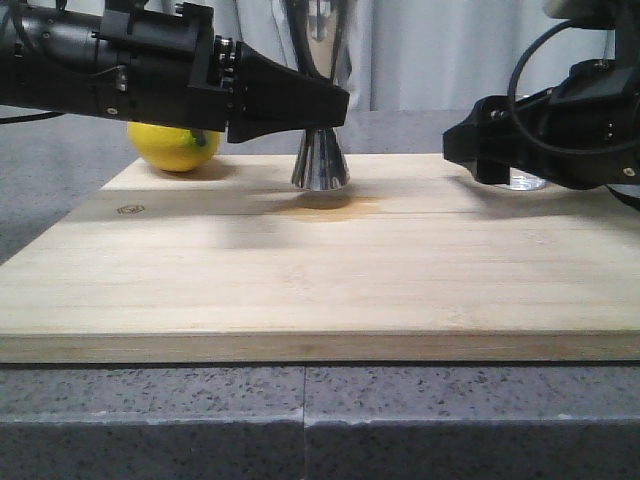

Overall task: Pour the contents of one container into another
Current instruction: 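Reach the right gripper to the glass beaker and grasp it, then lift the beaker with the right gripper over the jigger's upper cup, then tilt the beaker with the right gripper, pouring liquid into the jigger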

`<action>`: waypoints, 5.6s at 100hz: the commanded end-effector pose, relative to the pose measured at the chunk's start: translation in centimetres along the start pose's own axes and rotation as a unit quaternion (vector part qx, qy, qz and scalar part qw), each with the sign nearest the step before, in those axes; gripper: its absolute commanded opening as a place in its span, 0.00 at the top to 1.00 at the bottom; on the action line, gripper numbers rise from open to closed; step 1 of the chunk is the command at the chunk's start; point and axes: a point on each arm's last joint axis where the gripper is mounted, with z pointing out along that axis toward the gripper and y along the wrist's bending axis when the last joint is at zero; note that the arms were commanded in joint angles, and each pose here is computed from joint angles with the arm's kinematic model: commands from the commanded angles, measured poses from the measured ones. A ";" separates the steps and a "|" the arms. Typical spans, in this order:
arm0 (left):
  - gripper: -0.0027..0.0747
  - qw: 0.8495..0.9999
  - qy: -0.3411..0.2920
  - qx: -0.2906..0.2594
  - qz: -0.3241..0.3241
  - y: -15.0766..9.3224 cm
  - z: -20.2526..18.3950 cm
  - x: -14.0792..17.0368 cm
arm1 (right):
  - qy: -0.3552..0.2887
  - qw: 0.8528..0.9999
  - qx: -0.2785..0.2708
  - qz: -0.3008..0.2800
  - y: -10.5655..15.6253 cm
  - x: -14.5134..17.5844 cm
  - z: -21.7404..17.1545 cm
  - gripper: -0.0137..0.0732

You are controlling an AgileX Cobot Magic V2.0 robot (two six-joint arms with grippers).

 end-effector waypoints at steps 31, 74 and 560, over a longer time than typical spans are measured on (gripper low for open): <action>0.89 0.997 -0.080 0.018 0.018 -0.6 -0.1 -3.4 | -0.050 0.999 0.005 0.000 -0.6 -1.9 0.1 0.24; 0.89 0.997 -0.080 0.018 0.018 -0.6 -0.1 -3.4 | -0.053 0.999 -0.003 -0.008 -0.4 -2.2 -0.1 0.52; 0.89 0.997 -0.079 0.018 0.018 -0.6 -0.1 -3.4 | 0.065 0.810 -0.126 -0.569 9.4 -18.3 -1.1 0.52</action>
